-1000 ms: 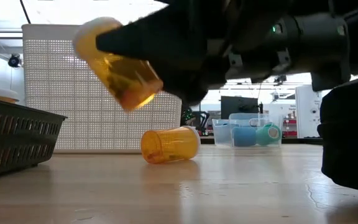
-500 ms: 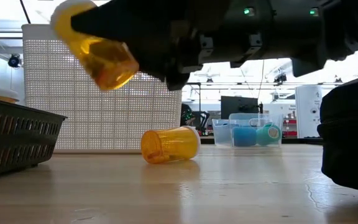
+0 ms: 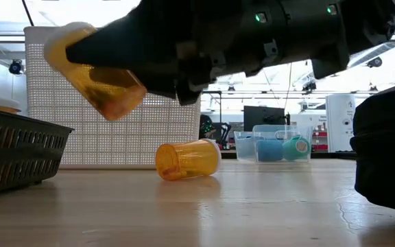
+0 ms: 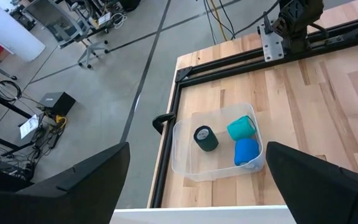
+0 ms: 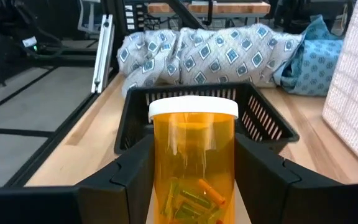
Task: Pick & place medical supplies in basket/bin
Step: Put the top orange pill bottle into the black bin
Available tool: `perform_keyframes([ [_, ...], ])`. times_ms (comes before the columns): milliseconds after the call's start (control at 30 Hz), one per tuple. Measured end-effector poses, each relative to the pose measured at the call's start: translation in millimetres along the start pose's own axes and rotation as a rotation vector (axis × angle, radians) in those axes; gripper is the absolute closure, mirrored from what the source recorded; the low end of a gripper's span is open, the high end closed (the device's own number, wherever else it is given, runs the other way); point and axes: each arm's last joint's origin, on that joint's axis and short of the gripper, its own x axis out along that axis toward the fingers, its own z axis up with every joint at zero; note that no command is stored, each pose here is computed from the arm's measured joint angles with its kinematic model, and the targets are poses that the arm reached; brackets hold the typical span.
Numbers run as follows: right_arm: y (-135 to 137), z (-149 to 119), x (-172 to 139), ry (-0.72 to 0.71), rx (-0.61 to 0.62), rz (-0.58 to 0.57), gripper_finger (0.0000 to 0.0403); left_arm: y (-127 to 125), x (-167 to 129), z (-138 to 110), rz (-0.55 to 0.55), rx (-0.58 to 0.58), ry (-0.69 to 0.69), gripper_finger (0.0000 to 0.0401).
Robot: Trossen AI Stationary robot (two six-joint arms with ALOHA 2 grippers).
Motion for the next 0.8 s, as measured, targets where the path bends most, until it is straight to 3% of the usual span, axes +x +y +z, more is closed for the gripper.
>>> perform_keyframes([
  [800,-8.2,-20.6,-17.4,-0.04,0.058,-0.017,0.0216,0.0,0.0,0.1,0.0,0.003,-0.001,0.002],
])
